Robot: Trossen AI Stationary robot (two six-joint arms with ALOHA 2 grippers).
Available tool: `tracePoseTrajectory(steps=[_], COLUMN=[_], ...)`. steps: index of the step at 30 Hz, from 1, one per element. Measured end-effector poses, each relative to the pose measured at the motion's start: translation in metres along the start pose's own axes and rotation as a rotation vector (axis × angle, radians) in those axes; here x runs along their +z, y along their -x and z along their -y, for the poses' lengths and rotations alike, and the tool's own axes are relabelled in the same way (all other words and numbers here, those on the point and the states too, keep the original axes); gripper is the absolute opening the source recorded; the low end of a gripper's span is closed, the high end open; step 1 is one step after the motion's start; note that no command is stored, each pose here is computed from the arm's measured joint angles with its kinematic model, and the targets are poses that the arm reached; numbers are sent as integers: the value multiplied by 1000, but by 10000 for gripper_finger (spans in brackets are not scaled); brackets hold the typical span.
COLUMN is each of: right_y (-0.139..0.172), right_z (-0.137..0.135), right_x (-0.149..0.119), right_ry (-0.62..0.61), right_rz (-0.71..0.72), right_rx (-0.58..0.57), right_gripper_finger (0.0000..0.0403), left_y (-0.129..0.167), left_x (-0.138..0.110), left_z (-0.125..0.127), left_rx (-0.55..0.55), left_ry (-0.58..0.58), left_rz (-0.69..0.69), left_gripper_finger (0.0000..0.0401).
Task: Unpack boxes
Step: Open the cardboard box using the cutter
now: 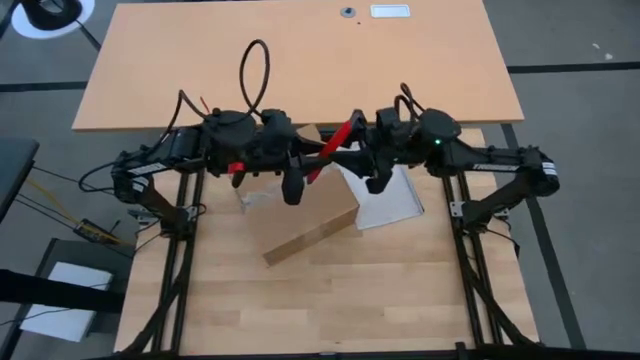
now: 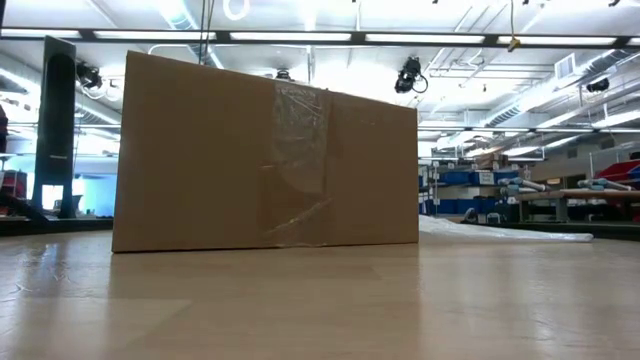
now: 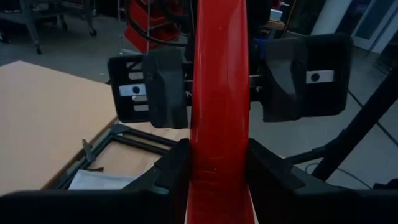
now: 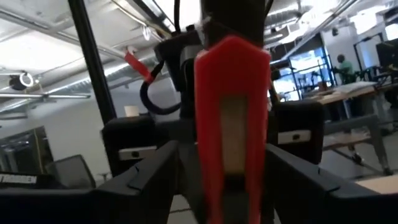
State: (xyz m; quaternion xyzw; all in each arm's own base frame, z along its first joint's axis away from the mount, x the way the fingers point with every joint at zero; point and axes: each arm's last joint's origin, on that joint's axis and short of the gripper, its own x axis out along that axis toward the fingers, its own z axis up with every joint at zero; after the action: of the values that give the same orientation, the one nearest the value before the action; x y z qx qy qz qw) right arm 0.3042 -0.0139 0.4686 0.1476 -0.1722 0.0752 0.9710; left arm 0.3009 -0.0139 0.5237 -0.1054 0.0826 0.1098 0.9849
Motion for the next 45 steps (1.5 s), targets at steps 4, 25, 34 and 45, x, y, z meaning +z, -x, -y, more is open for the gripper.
tracePoseTrajectory(steps=[4,25,34,45], right_y=[0,5,-20,-27], right_z=[3,12,20,24], right_x=[4,27,30,27], right_ry=[12,-1,-45,-27], right_rz=[28,-55,-240,-272], right_rx=[-6,-18,23,21], right_gripper_finger=[226,117,117,117], left_y=[0,24,4,-2], left_x=[2,8,0,-1], left_z=[1,-12,-19,-17], left_rx=[-5,62,47,-12], left_ry=[5,62,70,80], left_rz=[18,11,-54,-65], left_gripper_finger=[136,210,212,213])
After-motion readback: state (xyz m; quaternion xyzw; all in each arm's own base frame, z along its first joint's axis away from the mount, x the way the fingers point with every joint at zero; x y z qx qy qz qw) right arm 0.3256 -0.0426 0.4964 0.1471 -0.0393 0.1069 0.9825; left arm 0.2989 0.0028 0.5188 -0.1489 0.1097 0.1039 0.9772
